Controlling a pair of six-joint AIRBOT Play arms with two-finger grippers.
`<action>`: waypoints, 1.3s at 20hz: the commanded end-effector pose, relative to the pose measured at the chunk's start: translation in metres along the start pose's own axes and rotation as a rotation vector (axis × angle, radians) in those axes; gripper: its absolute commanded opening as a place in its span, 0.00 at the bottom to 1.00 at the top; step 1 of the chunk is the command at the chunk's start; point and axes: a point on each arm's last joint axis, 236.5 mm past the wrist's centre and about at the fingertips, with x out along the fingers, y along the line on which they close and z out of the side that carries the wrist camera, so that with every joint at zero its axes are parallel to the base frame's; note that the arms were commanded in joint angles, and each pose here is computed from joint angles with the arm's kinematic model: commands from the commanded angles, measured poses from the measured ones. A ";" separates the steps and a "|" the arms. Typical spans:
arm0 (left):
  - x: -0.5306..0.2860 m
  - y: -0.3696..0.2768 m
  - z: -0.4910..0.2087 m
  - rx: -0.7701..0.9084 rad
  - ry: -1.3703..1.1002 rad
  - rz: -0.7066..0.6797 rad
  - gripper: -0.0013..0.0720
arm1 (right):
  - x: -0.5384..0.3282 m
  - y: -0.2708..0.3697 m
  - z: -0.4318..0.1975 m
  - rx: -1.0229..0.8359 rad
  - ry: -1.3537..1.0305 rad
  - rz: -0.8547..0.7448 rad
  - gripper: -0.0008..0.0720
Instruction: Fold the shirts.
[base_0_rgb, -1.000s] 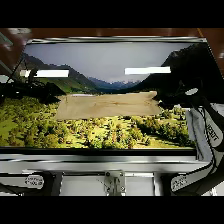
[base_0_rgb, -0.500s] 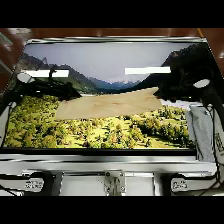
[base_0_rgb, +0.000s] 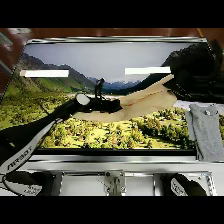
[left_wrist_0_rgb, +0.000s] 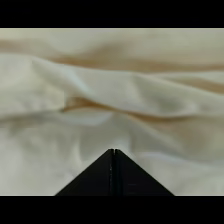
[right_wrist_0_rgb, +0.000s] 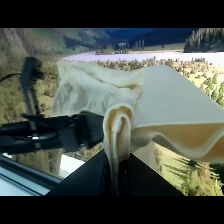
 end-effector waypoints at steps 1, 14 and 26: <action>0.049 -0.016 -0.026 -0.141 -0.015 -0.038 0.08 | -0.038 0.032 -0.016 -0.003 -0.052 -0.006 0.09; -0.216 -0.019 0.161 0.257 -0.489 0.071 0.07 | 0.072 0.050 0.005 -0.129 -0.052 0.027 0.09; -0.435 -0.074 0.107 0.393 -0.709 0.158 0.08 | 0.359 0.094 -0.162 0.215 0.170 0.137 0.18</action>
